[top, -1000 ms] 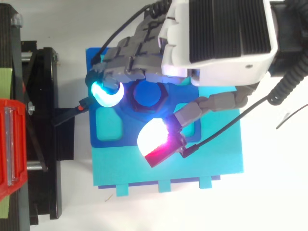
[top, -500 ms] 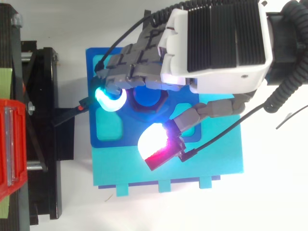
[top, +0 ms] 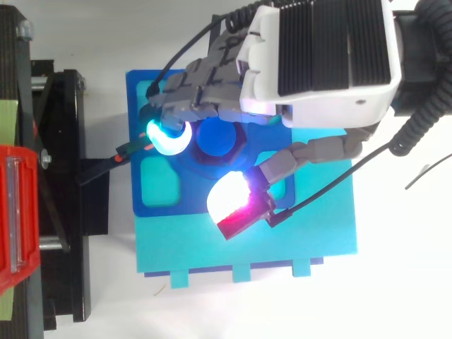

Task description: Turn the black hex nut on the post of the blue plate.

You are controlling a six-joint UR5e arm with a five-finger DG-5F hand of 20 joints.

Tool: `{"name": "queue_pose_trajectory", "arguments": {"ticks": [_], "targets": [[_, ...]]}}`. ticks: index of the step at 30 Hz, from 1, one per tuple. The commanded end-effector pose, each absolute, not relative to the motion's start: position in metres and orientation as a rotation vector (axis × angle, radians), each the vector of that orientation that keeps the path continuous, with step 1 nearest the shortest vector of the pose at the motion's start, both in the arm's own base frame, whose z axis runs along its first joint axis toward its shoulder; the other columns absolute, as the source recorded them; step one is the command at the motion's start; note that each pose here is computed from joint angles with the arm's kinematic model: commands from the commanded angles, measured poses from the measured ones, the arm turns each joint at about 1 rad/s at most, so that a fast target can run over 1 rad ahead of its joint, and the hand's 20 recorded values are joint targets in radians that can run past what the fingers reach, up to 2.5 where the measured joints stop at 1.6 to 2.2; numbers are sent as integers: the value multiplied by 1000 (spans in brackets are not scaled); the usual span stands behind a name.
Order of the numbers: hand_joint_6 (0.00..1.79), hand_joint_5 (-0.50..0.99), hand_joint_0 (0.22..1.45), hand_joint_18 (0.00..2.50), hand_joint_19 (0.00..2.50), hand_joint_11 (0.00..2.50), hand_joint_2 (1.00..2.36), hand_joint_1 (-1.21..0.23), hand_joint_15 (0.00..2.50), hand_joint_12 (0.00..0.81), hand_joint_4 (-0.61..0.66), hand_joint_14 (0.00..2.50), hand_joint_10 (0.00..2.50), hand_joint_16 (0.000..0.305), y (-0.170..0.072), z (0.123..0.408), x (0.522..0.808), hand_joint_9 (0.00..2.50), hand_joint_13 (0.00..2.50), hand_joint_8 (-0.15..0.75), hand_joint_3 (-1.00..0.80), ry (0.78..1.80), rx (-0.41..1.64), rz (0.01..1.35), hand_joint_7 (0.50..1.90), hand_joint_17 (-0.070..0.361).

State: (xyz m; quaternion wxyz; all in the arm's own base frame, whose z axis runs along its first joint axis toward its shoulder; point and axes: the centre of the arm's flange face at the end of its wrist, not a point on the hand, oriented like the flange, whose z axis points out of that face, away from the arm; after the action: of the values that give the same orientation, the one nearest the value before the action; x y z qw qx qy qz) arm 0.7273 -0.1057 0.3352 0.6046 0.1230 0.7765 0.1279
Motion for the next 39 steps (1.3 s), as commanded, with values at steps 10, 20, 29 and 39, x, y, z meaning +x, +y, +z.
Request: {"name": "queue_pose_trajectory", "arguments": {"ticks": [10, 20, 29, 39], "targets": [[503, -156, 493, 682, 271, 0, 1000, -387, 109, 410, 265, 4, 0, 61, -109, 334, 725, 574, 685, 304, -500, 1811, 287, 291, 857, 137], [503, -155, 494, 686, 274, 0, 1000, -387, 116, 409, 268, 4, 0, 60, -120, 333, 721, 582, 701, 305, -500, 1830, 276, 291, 858, 135], [503, -153, 494, 690, 270, 0, 1000, -387, 122, 405, 272, 5, 0, 60, -136, 334, 716, 587, 714, 307, -500, 1834, 266, 300, 856, 136], [503, -153, 494, 693, 272, 0, 1000, -388, 120, 405, 273, 4, 0, 61, -146, 335, 715, 590, 723, 308, -500, 1825, 255, 310, 859, 136]]}}
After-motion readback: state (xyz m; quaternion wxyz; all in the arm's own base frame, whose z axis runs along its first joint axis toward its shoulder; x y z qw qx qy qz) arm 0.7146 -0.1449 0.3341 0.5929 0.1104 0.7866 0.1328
